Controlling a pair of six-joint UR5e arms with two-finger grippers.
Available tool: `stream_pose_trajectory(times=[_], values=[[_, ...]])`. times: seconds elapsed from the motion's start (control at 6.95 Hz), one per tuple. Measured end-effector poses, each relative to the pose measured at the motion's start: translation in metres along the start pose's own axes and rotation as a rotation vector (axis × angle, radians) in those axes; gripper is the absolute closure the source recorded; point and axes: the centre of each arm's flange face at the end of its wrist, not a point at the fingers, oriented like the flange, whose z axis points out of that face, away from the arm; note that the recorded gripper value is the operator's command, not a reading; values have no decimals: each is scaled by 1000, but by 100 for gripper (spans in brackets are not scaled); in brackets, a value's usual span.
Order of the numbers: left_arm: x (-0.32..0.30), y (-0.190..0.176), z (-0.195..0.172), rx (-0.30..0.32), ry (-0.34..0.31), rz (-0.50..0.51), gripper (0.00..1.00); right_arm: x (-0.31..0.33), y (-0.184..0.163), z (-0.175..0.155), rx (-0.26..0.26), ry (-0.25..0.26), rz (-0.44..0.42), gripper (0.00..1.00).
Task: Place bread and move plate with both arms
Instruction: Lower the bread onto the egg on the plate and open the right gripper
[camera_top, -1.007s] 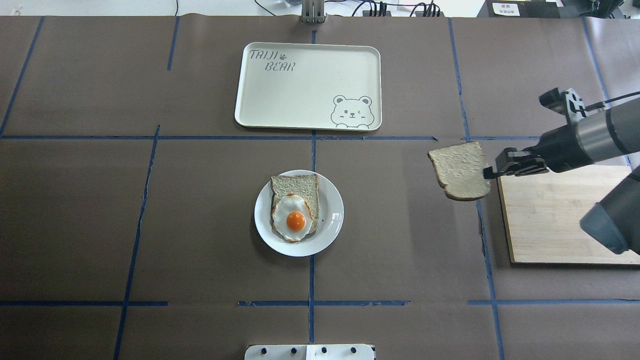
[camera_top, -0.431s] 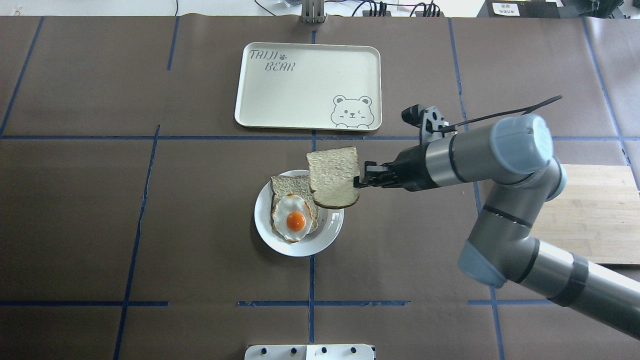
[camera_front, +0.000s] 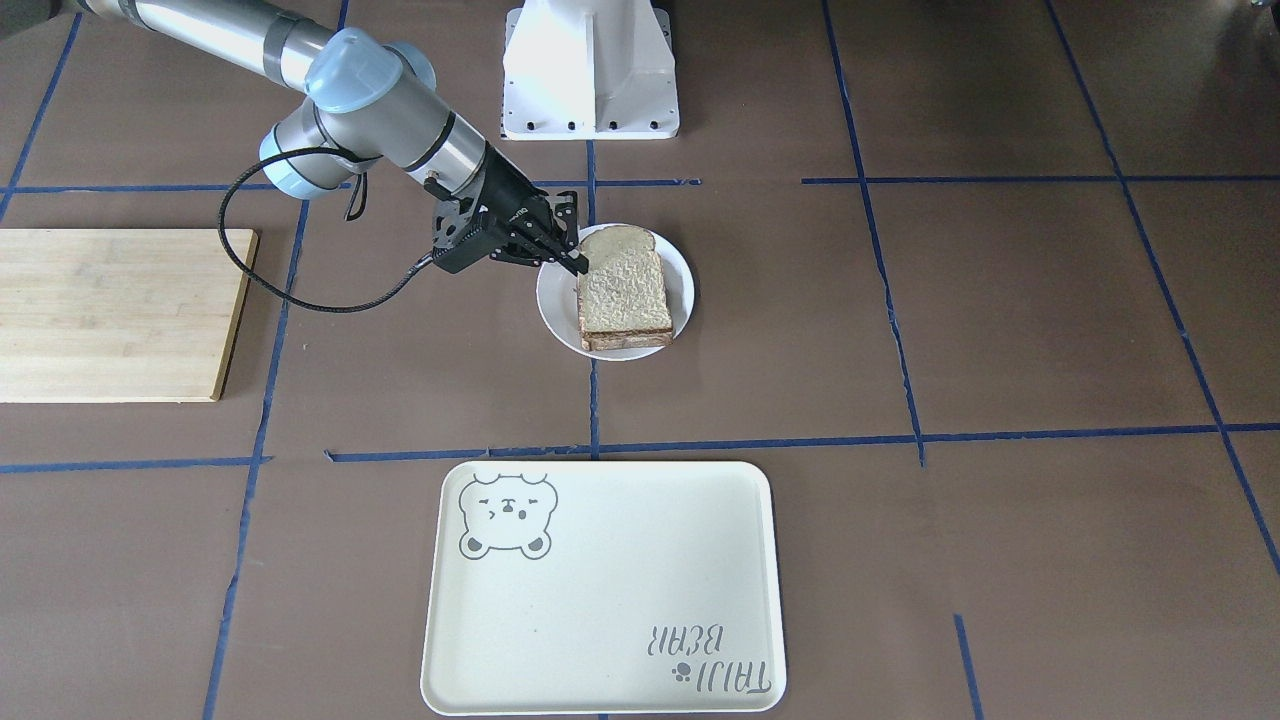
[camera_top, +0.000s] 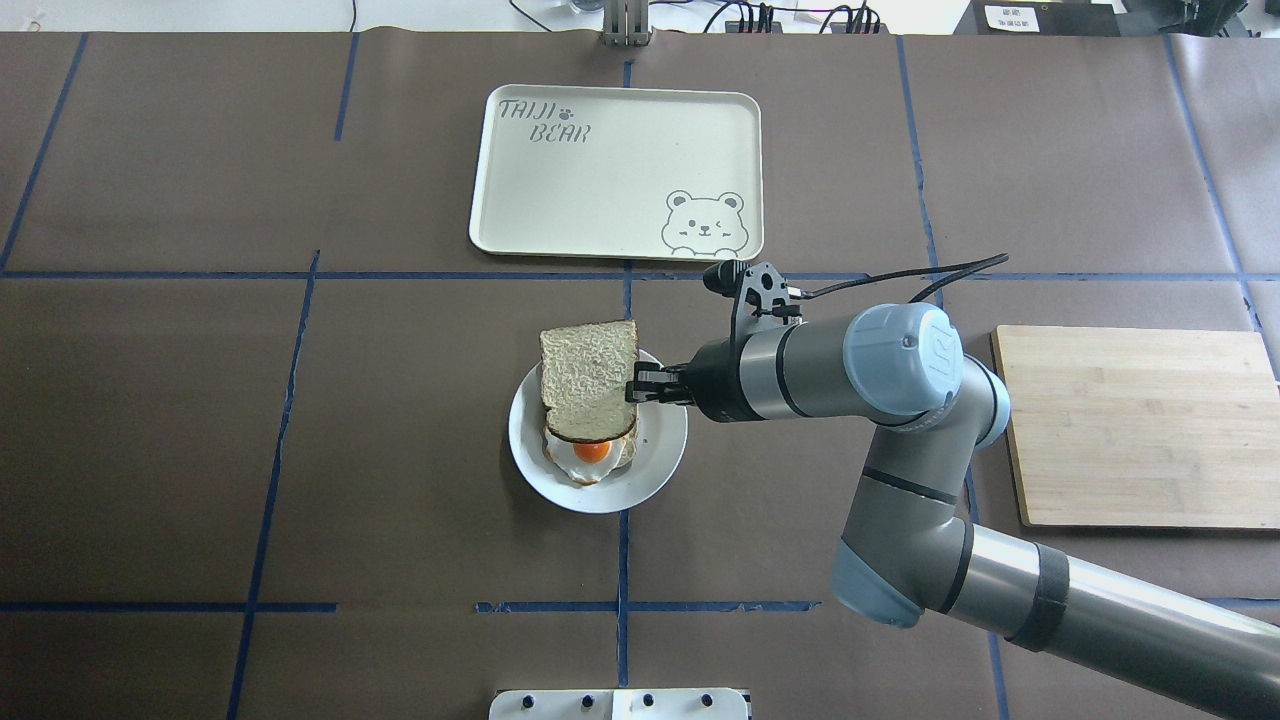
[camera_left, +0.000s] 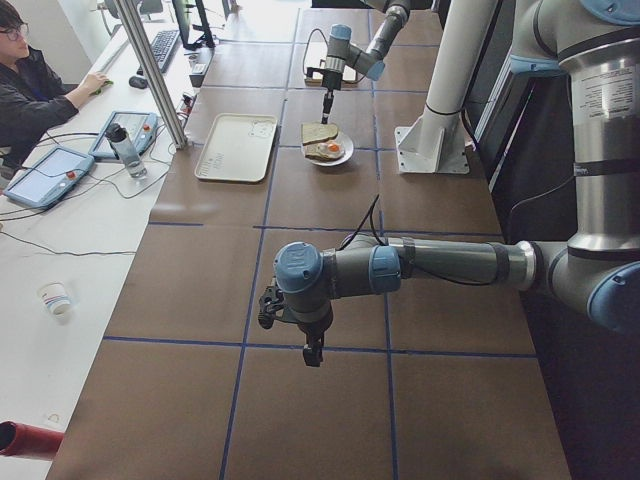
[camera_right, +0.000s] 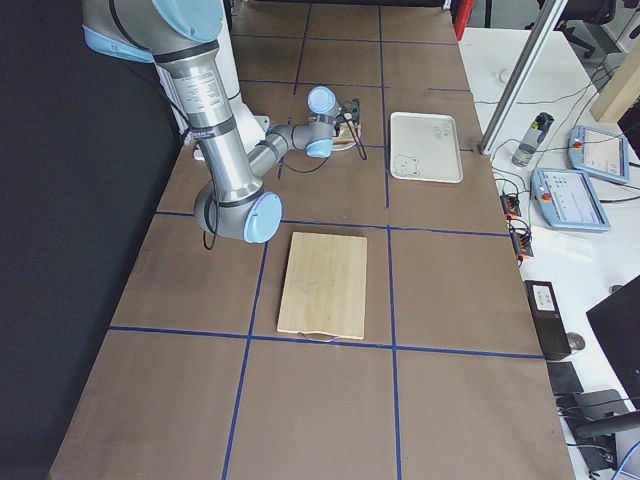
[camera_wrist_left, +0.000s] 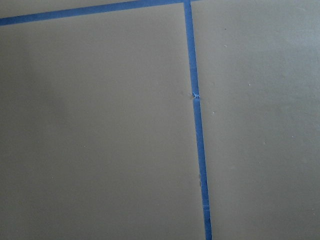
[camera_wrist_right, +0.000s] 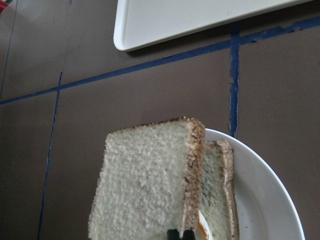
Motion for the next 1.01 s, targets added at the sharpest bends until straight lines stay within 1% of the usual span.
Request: stream_pose_trajectory(times=[0.29,0.43,0.72,0.86,1.01], values=[[1,0,-1,2,0,2,0,5,7,14,20,20,1,98],[1,0,-1,3,0,2,0,6,10,17,28,26,2,83],[1,0,-1,3,0,3,0,9,15,21,27,37,3,3],[1,0,-1,4,0,3,0,11,16,22,26,41,2,0],[2,-1,-2,5,0,4,0,13,16,22,28,45,-1,0]])
